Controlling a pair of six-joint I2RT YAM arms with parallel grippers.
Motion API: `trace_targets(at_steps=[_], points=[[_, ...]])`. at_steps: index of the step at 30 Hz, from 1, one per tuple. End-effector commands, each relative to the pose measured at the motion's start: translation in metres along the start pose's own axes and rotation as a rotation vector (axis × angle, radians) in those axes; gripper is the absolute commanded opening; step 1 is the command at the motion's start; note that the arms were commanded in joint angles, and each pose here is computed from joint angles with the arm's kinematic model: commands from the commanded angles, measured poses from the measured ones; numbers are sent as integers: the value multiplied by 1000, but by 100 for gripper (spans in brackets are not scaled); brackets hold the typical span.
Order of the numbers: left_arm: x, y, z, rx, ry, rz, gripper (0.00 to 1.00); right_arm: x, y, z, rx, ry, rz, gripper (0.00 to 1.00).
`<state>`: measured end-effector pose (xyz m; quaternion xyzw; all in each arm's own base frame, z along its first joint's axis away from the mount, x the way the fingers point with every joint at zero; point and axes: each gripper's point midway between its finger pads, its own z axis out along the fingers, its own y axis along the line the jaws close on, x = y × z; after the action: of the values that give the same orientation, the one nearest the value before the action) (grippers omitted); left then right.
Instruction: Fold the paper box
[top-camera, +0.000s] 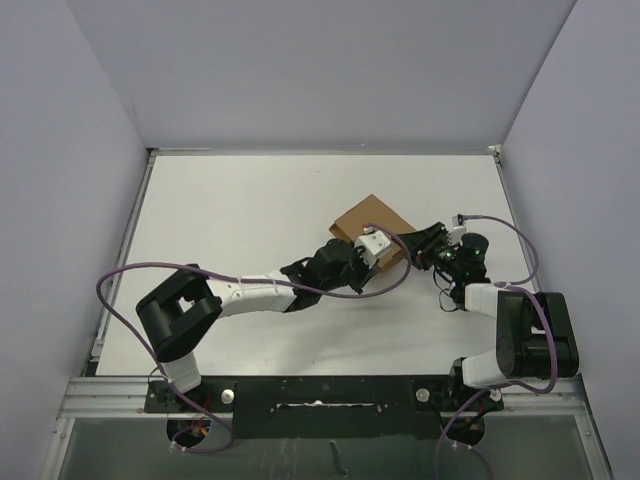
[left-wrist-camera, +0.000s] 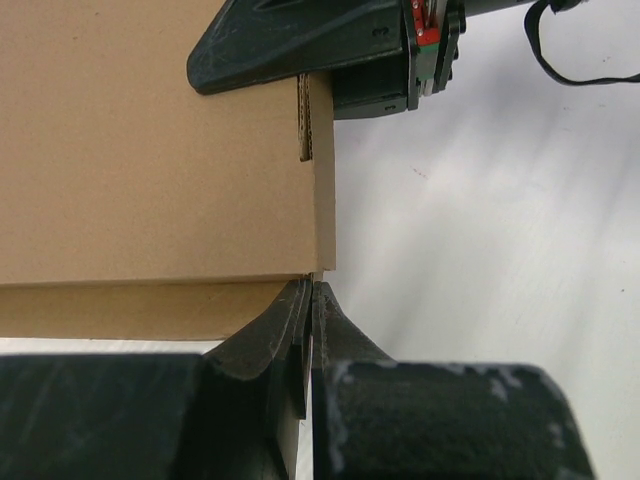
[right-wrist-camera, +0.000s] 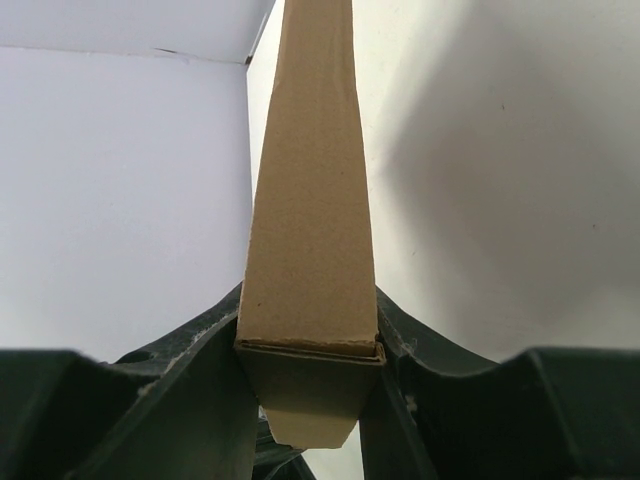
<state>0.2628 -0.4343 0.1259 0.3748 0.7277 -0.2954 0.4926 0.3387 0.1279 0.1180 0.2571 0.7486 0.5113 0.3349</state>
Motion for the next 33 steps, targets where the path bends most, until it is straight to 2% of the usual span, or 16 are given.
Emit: trace_targets(at_steps=[1,6,15,22,27,29,33], points=[[-101,9,-5,-37,-208,-4,0,11,5,1,-23,53,-51,20],[-100,9,0,-50,-162,-13,0,10,2,1,-16,52,-44,20],[-109,7,-8,-33,-191,-37,2,4,-3,0,-9,39,-23,20],[-110,4,-18,-20,-202,-62,19,1,-7,0,-2,33,-12,20],[-107,5,-29,-27,-204,-99,23,0,-7,0,-3,32,-9,20],[-106,6,-36,-38,-203,-162,29,-1,-7,-1,-5,30,-12,20],[-93,18,-55,-84,-203,-431,52,-2,-6,-1,-9,33,-24,20]])
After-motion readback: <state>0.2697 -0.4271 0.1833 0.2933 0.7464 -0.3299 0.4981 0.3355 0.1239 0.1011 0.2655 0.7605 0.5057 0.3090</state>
